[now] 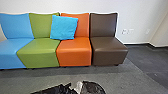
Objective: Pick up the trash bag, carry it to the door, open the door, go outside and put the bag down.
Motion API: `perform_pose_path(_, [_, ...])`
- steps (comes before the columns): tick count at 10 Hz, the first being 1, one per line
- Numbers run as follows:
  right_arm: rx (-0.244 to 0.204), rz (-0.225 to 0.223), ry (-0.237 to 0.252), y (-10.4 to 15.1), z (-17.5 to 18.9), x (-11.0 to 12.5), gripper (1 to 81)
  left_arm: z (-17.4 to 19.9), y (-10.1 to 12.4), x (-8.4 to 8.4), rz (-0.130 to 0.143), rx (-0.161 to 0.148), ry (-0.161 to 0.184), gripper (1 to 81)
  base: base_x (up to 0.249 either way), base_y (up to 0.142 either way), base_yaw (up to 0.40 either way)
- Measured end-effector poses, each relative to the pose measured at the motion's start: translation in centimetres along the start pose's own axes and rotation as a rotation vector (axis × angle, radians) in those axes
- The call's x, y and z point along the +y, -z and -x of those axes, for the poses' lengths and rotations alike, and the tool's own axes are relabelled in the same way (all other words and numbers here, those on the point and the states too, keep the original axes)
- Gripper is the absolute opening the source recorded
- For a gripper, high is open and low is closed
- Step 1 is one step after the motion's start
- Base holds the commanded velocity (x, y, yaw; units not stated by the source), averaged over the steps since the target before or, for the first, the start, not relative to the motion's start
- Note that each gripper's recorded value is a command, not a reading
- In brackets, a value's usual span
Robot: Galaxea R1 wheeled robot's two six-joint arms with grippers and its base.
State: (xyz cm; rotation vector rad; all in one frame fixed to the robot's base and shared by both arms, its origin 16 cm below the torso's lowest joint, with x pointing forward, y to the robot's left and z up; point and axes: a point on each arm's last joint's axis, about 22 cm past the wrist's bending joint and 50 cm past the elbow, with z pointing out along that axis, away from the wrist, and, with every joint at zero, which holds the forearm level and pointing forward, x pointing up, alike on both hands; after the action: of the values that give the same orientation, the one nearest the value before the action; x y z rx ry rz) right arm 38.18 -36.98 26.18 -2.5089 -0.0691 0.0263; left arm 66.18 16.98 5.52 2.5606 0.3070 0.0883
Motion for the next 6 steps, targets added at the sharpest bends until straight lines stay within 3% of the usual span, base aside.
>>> perform_pose_path(2, [0.009, -0.003, 0.005, -1.4, 0.2, 0.8, 81.1, -3.4, 0.6, 1.7, 0.005, 0.023, -0.027, 81.1, 0.000, 0.000, 0.000])
perform_pose_path(4, [0.019, -0.005, 0.016, -2.9, 0.6, 1.7, 81.1, -5.4, 1.3, 2.0, 0.000, 0.040, -0.050, 81.1, 0.000, 0.000, 0.000])
perform_pose_path(6, [-0.003, -0.009, 0.005, -4.2, 0.6, 2.5, 81.1, -4.8, -0.7, 1.1, -0.009, 0.007, -0.044, 81.1, 0.000, 0.000, 0.000])
